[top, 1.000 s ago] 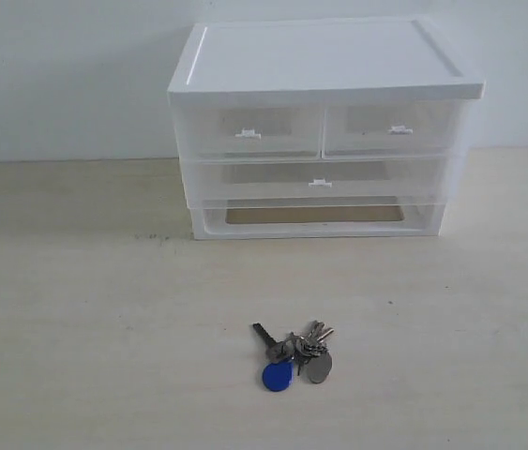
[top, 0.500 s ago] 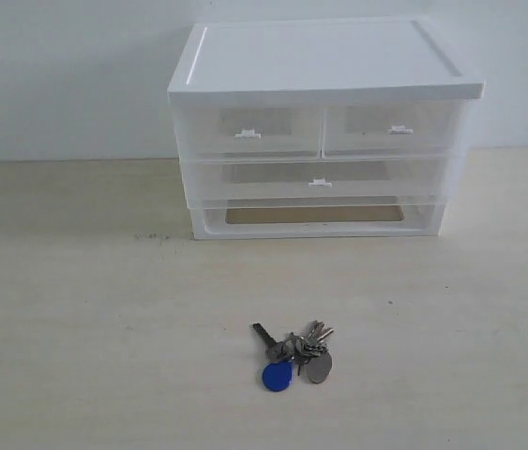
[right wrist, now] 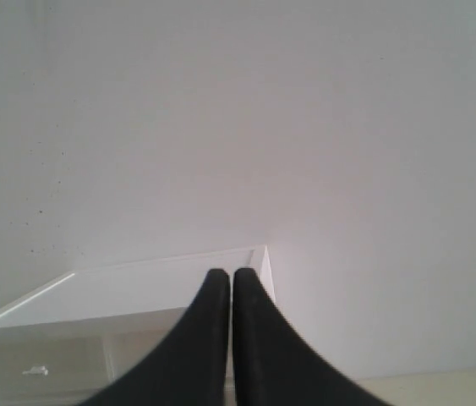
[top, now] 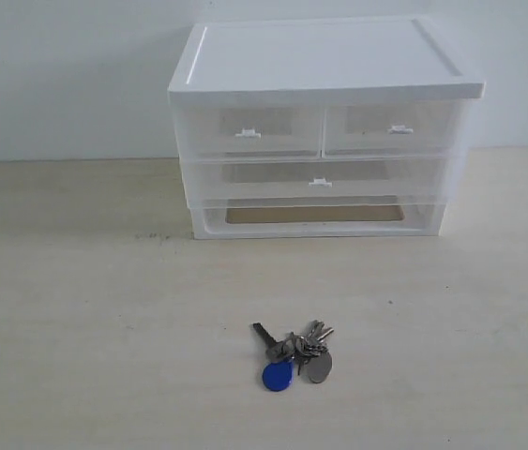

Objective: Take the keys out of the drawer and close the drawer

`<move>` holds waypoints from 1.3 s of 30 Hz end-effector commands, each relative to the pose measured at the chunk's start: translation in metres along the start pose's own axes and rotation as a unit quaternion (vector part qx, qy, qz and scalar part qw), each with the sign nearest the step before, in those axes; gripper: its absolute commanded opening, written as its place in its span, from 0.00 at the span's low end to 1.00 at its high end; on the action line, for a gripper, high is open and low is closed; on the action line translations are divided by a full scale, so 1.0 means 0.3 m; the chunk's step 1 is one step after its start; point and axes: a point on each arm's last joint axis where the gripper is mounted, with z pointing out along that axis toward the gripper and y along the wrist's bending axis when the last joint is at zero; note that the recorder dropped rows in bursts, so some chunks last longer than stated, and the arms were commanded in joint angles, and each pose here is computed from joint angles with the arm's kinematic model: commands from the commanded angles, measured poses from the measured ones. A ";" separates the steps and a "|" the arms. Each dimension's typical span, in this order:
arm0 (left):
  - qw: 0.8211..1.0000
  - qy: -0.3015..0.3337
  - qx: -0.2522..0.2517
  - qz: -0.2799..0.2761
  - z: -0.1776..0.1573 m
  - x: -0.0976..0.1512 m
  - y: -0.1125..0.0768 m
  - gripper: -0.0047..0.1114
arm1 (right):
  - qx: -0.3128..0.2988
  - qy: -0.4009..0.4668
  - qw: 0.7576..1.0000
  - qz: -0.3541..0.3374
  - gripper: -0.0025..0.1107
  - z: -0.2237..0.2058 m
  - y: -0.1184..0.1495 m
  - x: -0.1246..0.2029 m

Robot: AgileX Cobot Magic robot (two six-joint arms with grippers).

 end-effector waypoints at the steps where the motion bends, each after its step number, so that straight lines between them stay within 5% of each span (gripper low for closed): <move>1: 0.995 0.010 -0.096 -0.013 -0.020 0.053 0.035 0.08 | 0.001 -0.001 1.000 -0.001 0.02 -0.003 -0.001 0.002; 8: 0.971 0.109 -0.209 -0.030 -0.042 0.115 0.076 0.08 | 0.001 -0.001 1.000 -0.001 0.02 -0.003 -0.001 0.002; 15: 0.947 0.232 -0.220 -0.039 -0.070 0.185 0.075 0.08 | -0.008 -0.005 1.000 -0.001 0.02 -0.003 0.005 0.000; 39: 0.946 0.230 -0.225 -0.046 -0.070 0.185 0.076 0.08 | -0.008 -0.005 1.000 -0.001 0.02 -0.003 0.005 0.000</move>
